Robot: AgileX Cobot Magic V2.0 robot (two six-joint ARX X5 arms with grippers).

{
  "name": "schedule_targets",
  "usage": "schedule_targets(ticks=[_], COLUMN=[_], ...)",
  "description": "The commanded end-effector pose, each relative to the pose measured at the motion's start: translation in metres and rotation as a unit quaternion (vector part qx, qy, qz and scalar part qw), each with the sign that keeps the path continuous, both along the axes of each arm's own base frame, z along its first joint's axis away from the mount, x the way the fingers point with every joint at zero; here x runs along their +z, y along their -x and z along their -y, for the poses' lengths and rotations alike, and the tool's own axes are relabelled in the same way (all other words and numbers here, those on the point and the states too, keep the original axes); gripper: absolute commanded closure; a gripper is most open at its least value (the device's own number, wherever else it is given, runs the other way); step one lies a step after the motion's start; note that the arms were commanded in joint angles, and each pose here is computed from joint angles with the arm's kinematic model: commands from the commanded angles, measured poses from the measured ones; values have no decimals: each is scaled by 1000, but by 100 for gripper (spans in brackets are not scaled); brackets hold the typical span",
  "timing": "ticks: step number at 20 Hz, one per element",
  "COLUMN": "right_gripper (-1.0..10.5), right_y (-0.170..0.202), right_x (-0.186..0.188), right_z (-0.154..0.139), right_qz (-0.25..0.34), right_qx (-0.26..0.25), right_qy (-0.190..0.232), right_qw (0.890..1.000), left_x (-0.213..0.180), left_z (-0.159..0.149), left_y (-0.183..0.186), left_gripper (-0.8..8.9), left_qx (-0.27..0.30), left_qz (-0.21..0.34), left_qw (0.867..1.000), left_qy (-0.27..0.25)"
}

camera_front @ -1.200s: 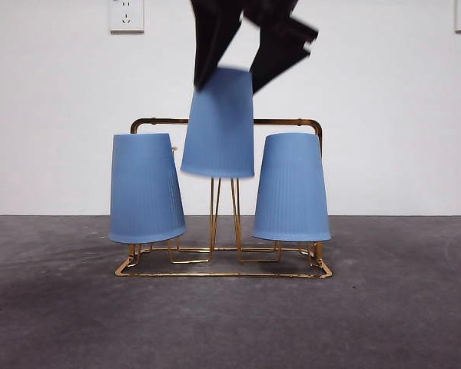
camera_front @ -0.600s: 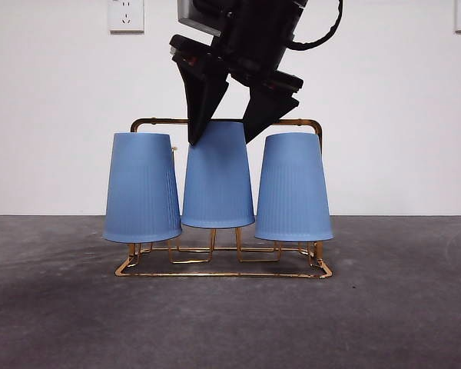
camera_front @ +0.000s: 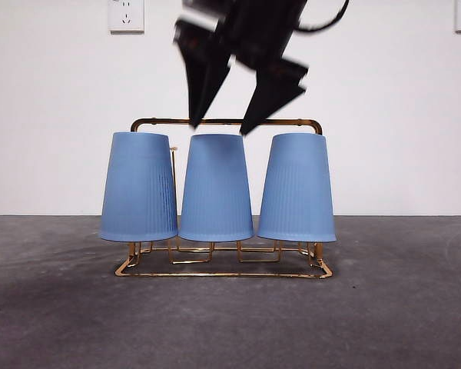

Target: Pick the top cup and place it on cupholder, pick up the mid cup and place it on cupholder, last pick the bottom cup and place it on cupholder.

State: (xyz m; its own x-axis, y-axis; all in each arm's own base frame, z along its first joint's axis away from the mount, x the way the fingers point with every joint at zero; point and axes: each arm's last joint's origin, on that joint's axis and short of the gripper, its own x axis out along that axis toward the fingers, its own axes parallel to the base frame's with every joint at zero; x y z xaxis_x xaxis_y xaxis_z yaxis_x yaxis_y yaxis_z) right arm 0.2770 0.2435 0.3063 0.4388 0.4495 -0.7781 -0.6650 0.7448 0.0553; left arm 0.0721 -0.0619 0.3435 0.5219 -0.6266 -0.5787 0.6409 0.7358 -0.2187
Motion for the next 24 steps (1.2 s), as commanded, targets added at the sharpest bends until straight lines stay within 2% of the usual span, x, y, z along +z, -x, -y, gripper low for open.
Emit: schedule_targets(ticks=[1,7,11,14,18,21,24], right_gripper=[545,545,545,545,545,545,546], right_y=[13,73,113,136,164,183,193], right_x=[29,85,100,87,43,12,1], right_z=[8,43,69,92,118,130,137], right_qz=[25,52,79,78,62,43,37], right_qx=[6,29,42,31,10,5,0], right_qy=[-22,-48,-76,-96,-136,-157,-173], right_qw=[999,997,993,992,989,987,984], left_x=[2,2,2,2,2,2,2], left_z=[1,1,1,1,1,1,1], left_y=[0,0,0,0,0,0,0], left_gripper=[381,381,381,381,381,381,381], left_qx=[-5,-5,-5,-5,-5,-5,-5], left_qz=[4,4,4,4,4,4,3], left_qw=[1000,1000,1000,1000,1000,1000,1000], left_qy=[3,3,3,3,3,3,3])
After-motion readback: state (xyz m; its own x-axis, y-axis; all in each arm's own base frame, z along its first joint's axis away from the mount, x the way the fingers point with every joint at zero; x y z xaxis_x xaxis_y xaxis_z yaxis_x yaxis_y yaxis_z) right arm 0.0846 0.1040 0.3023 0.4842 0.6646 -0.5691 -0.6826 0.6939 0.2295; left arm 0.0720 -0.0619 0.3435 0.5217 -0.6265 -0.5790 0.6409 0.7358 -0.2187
